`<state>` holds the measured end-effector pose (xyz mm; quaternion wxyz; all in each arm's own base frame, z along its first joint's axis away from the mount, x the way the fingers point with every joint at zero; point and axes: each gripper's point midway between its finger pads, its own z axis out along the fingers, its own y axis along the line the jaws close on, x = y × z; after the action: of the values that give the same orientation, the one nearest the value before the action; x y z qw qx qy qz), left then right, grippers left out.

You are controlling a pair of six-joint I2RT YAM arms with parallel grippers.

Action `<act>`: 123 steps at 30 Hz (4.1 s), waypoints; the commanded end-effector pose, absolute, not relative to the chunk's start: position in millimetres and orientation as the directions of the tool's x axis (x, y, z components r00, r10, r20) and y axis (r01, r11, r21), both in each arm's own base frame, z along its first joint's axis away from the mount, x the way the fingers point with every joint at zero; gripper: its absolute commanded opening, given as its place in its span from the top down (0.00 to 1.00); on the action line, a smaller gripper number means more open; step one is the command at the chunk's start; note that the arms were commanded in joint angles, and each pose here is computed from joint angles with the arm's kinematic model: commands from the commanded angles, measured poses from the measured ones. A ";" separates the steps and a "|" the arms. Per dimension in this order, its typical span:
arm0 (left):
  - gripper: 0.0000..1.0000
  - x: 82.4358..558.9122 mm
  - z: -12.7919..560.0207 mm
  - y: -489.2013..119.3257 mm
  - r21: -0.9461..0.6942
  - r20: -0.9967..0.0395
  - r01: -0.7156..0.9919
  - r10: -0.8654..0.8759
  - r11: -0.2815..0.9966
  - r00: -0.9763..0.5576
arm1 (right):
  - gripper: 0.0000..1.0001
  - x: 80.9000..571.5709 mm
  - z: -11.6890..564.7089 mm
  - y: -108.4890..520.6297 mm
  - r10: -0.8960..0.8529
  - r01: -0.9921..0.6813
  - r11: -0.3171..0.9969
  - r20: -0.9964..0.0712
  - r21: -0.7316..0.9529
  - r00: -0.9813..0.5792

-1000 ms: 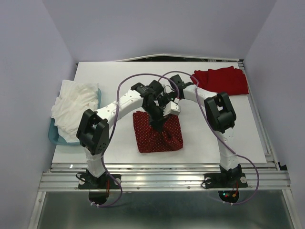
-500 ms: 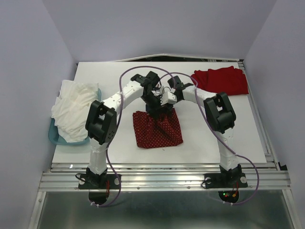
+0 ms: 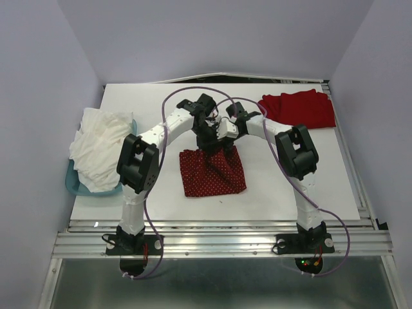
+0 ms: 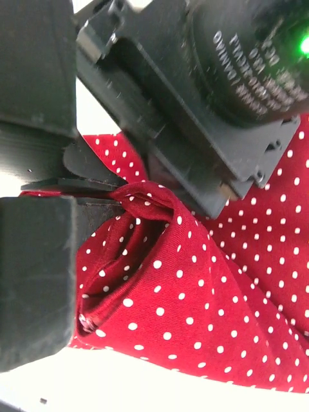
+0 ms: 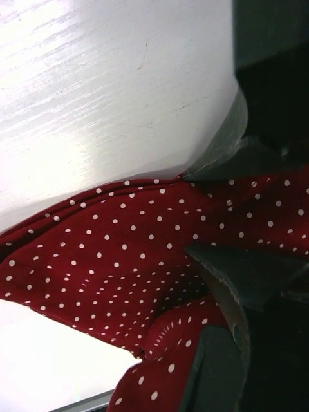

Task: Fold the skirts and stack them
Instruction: Fold the skirt

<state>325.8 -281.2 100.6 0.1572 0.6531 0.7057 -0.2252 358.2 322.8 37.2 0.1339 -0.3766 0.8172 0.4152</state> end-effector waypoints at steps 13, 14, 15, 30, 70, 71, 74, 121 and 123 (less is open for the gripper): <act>0.80 353.3 87.4 -277.0 0.009 -0.527 0.997 0.848 0.072 -0.056 | 0.28 457.5 117.7 293.0 -0.330 -0.670 0.614 -0.636 0.417 -0.698; 0.73 355.4 87.8 -276.9 0.011 -0.531 0.997 0.845 0.083 -0.065 | 0.27 461.1 122.4 284.3 -0.302 -0.644 0.631 -0.628 0.432 -0.717; 0.71 363.8 92.5 -276.1 0.029 -0.542 0.994 0.837 0.101 -0.070 | 0.27 460.6 125.2 281.0 -0.287 -0.632 0.630 -0.622 0.451 -0.729; 0.54 426.1 213.1 -228.4 0.032 -0.736 0.869 0.600 0.493 -0.313 | 0.31 381.9 197.4 218.5 -0.228 -0.630 0.643 -0.676 0.435 -0.700; 1.00 317.3 34.7 -223.0 -0.482 -0.434 0.517 0.320 0.707 -0.842 | 0.46 362.9 97.2 258.5 -0.644 -0.568 0.743 -0.609 -0.354 -0.463; 1.00 316.0 32.9 -221.5 -0.478 -0.429 0.518 0.326 0.709 -0.843 | 0.50 378.2 98.4 245.1 -0.609 -0.535 0.775 -0.622 -0.336 -0.492; 1.00 314.3 28.4 -219.5 -0.477 -0.417 0.515 0.333 0.712 -0.846 | 0.58 402.7 90.6 218.4 -0.560 -0.487 0.818 -0.620 -0.306 -0.549; 0.88 379.9 51.9 -217.9 -0.361 -0.555 0.636 0.391 0.682 -0.734 | 0.40 333.9 107.8 261.1 -0.216 -0.542 0.627 -0.543 0.560 -0.812; 0.82 382.9 69.9 -217.1 -0.317 -0.605 0.682 0.414 0.659 -0.680 | 0.35 344.8 162.0 262.1 -0.161 -0.583 0.625 -0.645 0.519 -0.747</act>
<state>367.5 -227.4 35.8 0.1979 0.2711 0.8937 -0.2976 323.6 245.1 57.2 0.1629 -0.2059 0.9042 0.3369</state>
